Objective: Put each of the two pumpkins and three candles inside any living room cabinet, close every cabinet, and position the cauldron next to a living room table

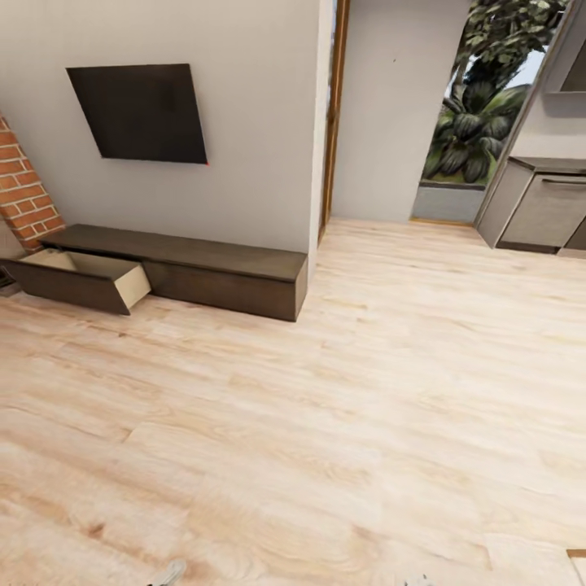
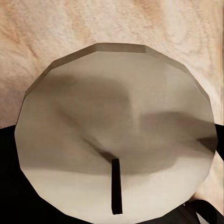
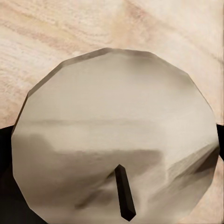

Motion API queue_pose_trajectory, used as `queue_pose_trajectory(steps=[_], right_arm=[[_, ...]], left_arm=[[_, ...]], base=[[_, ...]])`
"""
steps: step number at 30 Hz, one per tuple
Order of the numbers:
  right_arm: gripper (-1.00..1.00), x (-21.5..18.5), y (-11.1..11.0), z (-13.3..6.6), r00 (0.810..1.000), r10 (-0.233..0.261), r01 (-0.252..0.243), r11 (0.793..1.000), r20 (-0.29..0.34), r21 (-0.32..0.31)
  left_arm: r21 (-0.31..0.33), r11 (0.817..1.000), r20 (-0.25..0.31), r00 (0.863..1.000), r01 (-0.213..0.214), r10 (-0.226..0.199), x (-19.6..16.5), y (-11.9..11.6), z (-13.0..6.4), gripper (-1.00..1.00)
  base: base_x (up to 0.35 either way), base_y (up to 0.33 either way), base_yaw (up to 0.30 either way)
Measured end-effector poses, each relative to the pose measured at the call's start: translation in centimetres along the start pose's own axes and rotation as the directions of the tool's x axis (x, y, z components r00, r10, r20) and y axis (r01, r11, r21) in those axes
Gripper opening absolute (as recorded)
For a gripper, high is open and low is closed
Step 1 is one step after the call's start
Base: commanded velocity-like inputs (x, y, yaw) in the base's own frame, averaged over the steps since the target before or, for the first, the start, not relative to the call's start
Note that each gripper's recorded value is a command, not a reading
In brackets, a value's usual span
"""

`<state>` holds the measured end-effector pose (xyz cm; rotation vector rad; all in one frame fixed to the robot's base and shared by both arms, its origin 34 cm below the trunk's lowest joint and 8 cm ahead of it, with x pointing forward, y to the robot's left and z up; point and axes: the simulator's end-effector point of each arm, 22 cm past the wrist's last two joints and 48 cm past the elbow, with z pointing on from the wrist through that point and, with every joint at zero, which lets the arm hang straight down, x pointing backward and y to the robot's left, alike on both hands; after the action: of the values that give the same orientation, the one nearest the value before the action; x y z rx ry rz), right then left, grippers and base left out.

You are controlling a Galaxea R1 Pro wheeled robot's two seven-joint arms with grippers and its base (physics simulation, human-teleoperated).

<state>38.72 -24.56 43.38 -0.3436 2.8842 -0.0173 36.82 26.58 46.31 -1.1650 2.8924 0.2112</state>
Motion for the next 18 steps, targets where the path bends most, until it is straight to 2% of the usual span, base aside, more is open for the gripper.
queue_pose_trajectory(steps=[18], right_arm=[[-1.00, -0.81, -0.06, -0.23, 1.000, -0.002, 0.002, 1.000, 0.024, 0.002]], left_arm=[[0.010, 1.000, 0.011, 1.000, 0.002, -0.002, -0.42, -0.34, -0.36, -1.00]], base=[[0.197, -0.195, 0.254]])
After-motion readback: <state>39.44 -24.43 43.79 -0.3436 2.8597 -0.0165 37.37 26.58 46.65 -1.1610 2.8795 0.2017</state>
